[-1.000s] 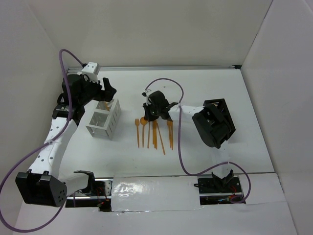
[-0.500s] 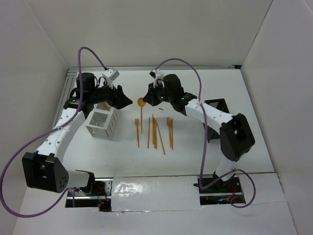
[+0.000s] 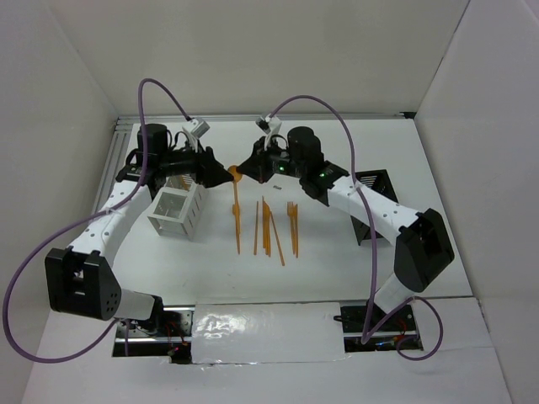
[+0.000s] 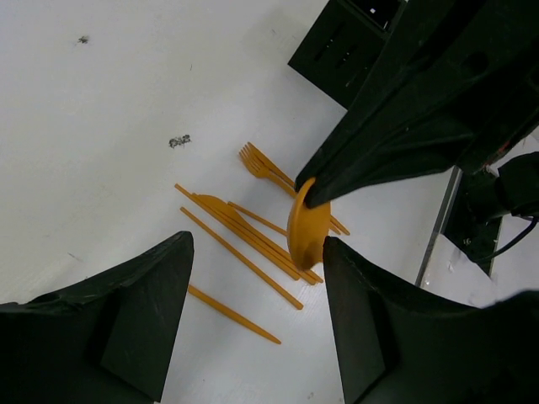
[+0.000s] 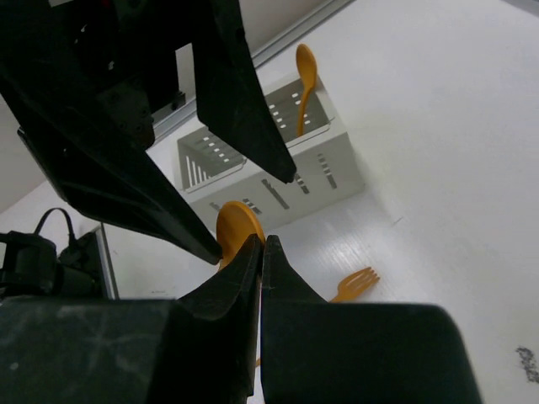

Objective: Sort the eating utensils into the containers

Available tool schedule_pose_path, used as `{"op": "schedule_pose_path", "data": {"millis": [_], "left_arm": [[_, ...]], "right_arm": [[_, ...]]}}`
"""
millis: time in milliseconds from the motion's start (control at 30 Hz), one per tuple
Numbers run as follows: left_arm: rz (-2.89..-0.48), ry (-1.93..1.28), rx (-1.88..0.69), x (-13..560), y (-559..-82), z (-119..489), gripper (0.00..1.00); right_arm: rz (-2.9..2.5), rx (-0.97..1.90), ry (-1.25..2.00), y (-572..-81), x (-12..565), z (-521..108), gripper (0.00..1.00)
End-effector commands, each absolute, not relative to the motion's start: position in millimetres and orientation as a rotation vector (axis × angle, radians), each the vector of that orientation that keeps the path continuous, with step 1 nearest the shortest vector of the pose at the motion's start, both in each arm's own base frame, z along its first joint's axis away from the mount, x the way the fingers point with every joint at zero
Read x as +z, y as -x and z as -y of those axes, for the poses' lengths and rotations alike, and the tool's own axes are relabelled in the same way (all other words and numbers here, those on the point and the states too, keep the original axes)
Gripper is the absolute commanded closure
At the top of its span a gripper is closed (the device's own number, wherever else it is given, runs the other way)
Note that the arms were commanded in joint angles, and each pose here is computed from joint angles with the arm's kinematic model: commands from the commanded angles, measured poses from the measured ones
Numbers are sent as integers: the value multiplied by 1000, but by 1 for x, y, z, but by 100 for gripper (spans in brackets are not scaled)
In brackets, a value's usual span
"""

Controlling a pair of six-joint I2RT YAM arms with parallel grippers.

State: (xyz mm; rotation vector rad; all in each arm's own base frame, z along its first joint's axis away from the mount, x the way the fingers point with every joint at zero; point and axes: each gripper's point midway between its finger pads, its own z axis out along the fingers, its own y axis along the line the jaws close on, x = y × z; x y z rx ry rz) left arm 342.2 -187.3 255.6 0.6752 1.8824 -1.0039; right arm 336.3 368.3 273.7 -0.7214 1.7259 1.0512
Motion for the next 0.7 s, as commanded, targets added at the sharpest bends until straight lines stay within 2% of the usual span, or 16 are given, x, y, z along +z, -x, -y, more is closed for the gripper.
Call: {"op": "schedule_pose_path", "data": {"millis": [0, 133, 267, 300, 367, 400, 433, 467, 500, 533, 600, 633, 667], "left_arm": [[-1791, -710, -1031, 277, -344, 194, 25], [-1806, -702, -1026, 273, -347, 194, 29], [-1839, -684, -1025, 266, -352, 193, 58], [-1848, -680, -1027, 264, -353, 193, 71], [-1855, -675, -1029, 262, -355, 193, 80], [-1858, -673, -1032, 263, -355, 194, 94], [-1855, -667, -1023, 265, -357, 193, 100], [-1858, -661, -1023, 264, -357, 192, 100], [-1862, -642, -994, 261, -360, 190, 100], [-1840, -630, -951, 270, -361, 187, 100], [-1879, -511, -797, 266, -379, 168, 100], [-1892, -459, -717, 266, -387, 158, 100], [-1892, -382, -614, 271, -398, 143, 100]], "right_arm": [[-1656, 1112, 748, -322, 291, -380, 100], [-1647, 1129, 754, -319, 290, -387, 100], [-1632, 1122, 747, -316, 297, -387, 100], [-1630, 1118, 746, -317, 298, -386, 100], [-1625, 1109, 744, -317, 302, -386, 100], [-1623, 1109, 746, -317, 305, -386, 100], [-1627, 1096, 741, -319, 307, -386, 94], [-1676, 1060, 714, -325, 299, -383, 86], [-1697, 1038, 697, -329, 297, -381, 75], [-1712, 1009, 676, -333, 297, -377, 56], [-1761, 929, 587, -351, 290, -357, 42], [-1797, 911, 548, -353, 278, -346, 32], [-1816, 888, 482, -363, 272, -330, 8]]}}
